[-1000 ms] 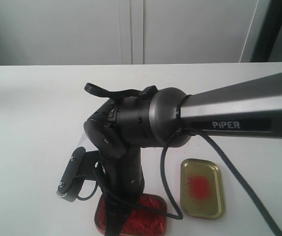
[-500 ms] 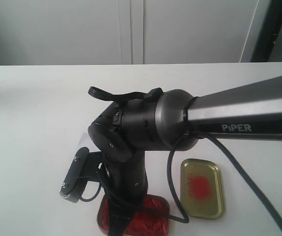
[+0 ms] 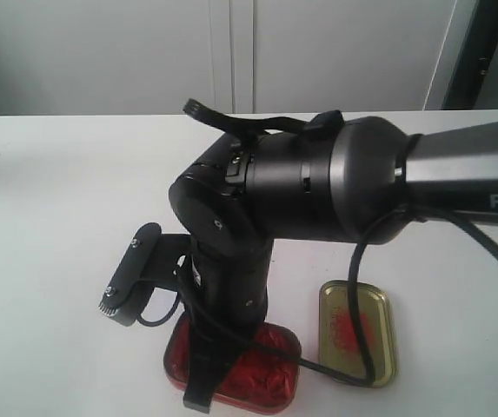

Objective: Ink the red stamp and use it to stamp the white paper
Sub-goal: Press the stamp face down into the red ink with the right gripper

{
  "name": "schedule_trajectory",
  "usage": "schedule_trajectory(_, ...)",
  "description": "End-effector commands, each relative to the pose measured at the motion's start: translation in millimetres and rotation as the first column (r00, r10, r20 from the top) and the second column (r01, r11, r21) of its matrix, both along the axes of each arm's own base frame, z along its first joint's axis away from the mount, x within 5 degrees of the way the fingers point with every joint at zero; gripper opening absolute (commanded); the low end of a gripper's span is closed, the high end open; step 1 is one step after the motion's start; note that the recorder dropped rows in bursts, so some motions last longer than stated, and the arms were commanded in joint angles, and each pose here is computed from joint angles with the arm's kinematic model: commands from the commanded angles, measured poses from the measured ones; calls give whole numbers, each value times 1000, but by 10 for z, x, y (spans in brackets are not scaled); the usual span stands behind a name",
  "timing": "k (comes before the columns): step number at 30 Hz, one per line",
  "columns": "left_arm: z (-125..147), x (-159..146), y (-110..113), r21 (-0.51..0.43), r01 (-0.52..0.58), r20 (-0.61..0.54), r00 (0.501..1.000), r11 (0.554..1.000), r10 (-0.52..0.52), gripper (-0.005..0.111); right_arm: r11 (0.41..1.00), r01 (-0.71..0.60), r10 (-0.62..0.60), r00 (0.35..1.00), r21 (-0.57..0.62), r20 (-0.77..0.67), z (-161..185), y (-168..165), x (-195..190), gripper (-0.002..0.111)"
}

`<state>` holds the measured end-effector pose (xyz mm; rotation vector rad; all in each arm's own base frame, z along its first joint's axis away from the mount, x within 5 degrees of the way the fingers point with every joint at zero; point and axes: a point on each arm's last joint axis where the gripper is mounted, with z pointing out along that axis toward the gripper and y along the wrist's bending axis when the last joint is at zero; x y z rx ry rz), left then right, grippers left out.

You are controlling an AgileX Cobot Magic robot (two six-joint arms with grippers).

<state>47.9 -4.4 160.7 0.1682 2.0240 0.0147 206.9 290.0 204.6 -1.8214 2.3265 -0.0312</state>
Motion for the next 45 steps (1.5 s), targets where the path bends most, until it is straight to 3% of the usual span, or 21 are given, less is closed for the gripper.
schedule_trajectory(1,-43,-9,1,5,1,-22,1000,1000,-1,0,998,49,-49,999,49,0,18,4,39,0)
schedule_trajectory(5,-43,-9,1,5,1,-22,1000,1000,-1,0,985,130,-123,990,116,-66,-8,9,91,0)
schedule_trajectory(14,-43,-9,1,5,1,-22,1000,1000,-1,0,964,220,-204,972,147,-116,-122,-148,229,0)
schedule_trajectory(30,-43,-9,1,5,1,-22,1000,1000,-1,0,942,285,-262,954,176,-145,-383,-281,227,0)
schedule_trajectory(45,-43,-9,1,5,1,-22,1000,1000,-1,0,914,327,-296,942,239,-157,-391,-229,244,0)
